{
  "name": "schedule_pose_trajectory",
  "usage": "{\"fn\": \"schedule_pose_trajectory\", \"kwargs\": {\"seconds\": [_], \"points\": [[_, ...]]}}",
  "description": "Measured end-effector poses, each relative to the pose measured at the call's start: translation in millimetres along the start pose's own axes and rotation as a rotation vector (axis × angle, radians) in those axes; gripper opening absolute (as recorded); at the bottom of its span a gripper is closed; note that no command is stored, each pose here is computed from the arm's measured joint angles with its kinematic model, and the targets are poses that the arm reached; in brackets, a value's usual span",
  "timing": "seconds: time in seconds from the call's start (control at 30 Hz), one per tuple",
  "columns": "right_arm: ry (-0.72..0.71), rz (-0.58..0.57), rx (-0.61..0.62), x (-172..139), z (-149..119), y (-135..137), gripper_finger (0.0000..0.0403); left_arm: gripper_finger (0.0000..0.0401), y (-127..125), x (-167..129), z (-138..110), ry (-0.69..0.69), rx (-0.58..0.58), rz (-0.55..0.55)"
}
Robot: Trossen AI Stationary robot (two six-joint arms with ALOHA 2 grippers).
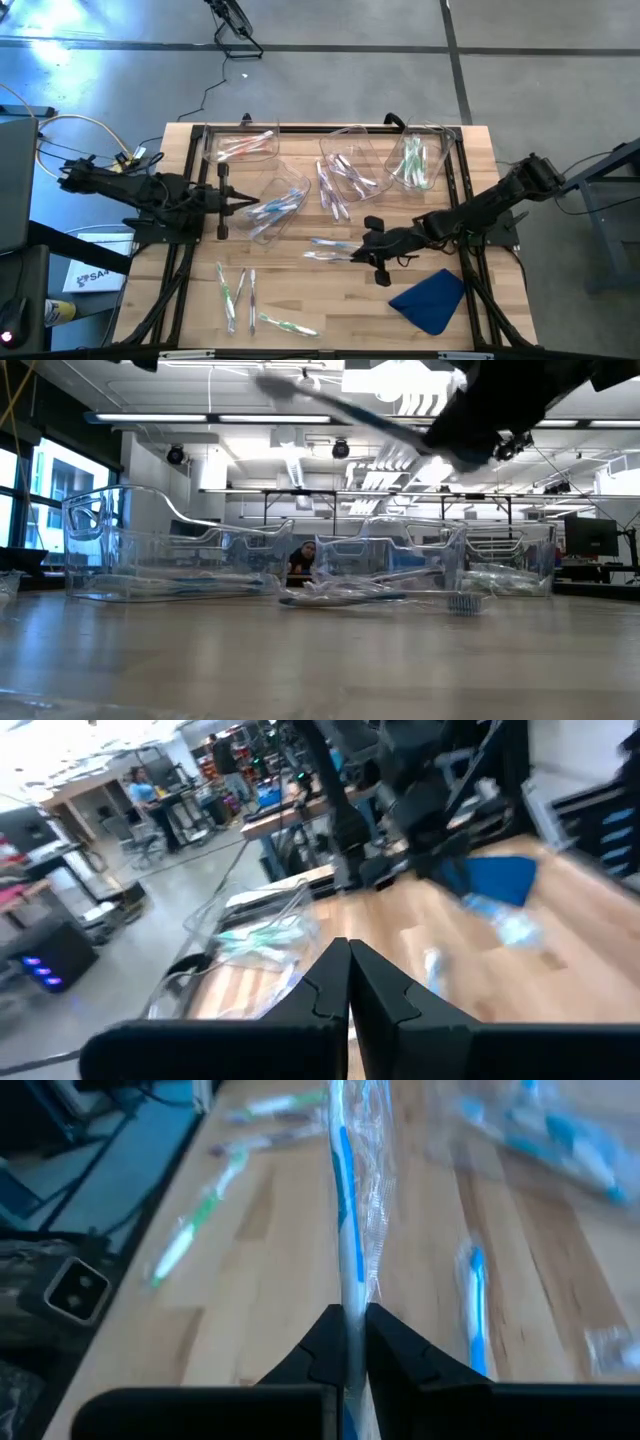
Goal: Pick & Place Toothbrushes
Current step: Put the blue toothbrush into the bottom transparent bin
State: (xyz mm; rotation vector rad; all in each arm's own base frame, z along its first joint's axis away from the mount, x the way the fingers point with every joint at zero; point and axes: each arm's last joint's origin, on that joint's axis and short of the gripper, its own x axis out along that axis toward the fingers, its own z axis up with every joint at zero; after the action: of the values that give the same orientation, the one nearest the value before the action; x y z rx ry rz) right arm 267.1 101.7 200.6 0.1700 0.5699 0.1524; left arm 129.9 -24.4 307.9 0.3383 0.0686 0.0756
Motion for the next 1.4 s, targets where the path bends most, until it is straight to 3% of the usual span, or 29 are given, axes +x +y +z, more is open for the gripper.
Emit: {"fn": "schedule_pose_trajectory", "kwargs": {"seconds": [0.23,0.5,0.77,0.9,1.1,1.23,1.4], "points": [[-0.141,-0.007,-0.029,0,16,-6,0.0017,0.0000,14,6,-3,0.033,0.009,0.154],[-0.411,-0.046,-0.140,-6,43,-13,0.0017,0.0000,28,13,-3,-0.065,-0.069,0.021],[-0.576,-0.050,-0.202,-13,57,-10,0.0017,0.0000,48,34,5,-0.254,-0.061,-0.006],[-0.600,-0.116,-0.179,-15,59,-12,0.0017,0.0000,50,44,-1,-0.233,-0.058,-0.048],[-0.605,-0.202,-0.176,-15,60,-15,0.0017,0.0002,49,60,-11,-0.166,-0.069,-0.025],[-0.607,-0.222,-0.165,-15,61,-23,0.0017,0.0029,48,70,-16,-0.150,-0.094,-0.031],[-0.609,-0.249,-0.155,-15,63,-30,0.0017,0.0097,47,76,-16,-0.189,-0.099,-0.095]]}}
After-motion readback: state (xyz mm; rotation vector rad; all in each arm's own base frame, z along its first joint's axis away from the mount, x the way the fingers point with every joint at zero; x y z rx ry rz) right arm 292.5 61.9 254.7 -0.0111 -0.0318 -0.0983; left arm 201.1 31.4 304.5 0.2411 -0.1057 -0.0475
